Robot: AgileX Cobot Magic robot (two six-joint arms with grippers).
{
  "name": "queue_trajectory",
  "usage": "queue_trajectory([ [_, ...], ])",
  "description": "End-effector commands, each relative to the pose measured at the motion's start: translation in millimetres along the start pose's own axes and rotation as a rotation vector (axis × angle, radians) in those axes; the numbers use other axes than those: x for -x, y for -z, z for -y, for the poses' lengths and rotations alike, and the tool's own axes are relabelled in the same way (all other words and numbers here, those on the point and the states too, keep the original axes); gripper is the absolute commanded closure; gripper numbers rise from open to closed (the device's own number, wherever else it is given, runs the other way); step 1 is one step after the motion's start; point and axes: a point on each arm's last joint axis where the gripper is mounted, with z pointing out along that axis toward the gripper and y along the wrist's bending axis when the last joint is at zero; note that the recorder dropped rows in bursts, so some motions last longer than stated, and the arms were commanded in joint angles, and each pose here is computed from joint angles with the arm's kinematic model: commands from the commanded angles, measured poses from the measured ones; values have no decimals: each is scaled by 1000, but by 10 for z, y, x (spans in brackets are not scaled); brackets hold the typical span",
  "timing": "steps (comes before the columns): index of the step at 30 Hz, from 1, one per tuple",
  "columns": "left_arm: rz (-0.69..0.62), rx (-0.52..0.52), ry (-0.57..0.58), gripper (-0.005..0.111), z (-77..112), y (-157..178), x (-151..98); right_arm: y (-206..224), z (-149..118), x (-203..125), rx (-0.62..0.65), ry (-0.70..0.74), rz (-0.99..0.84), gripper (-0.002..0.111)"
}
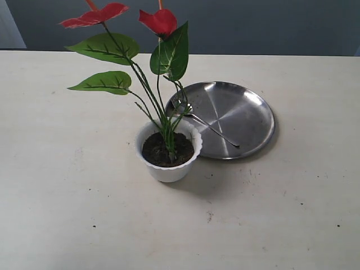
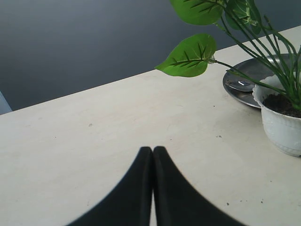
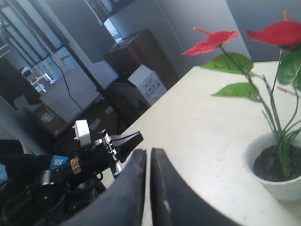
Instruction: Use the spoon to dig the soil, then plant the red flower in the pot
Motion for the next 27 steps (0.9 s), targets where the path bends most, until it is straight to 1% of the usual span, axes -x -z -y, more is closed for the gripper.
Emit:
queue_trajectory([
  [1,17,-5,11,106,2,3,21,-2,69,105,-101,124,142,104],
  [2,17,-5,11,106,2,3,21,-10,107,102,-146,128,160,104],
  [5,17,-5,11,106,2,3,21,-46,300,42,-338,90,213,104],
  [7,17,-5,11,106,2,3,21,-55,423,-40,-435,69,238,104],
  [9,17,-5,11,106,2,3,21,-52,522,-177,-499,70,250,104],
  [10,17,-5,11,106,2,3,21,-53,548,-233,-509,77,261,104],
  [13,17,-5,11,106,2,3,21,-82,620,-445,-505,184,247,104],
  [16,17,-5,11,106,2,3,21,-106,668,-561,-488,256,254,104],
  [24,17,-5,11,106,2,3,21,-113,702,-595,-483,234,271,104],
  [27,17,-5,11,106,2,3,21,-97,721,-578,-514,253,285,104],
])
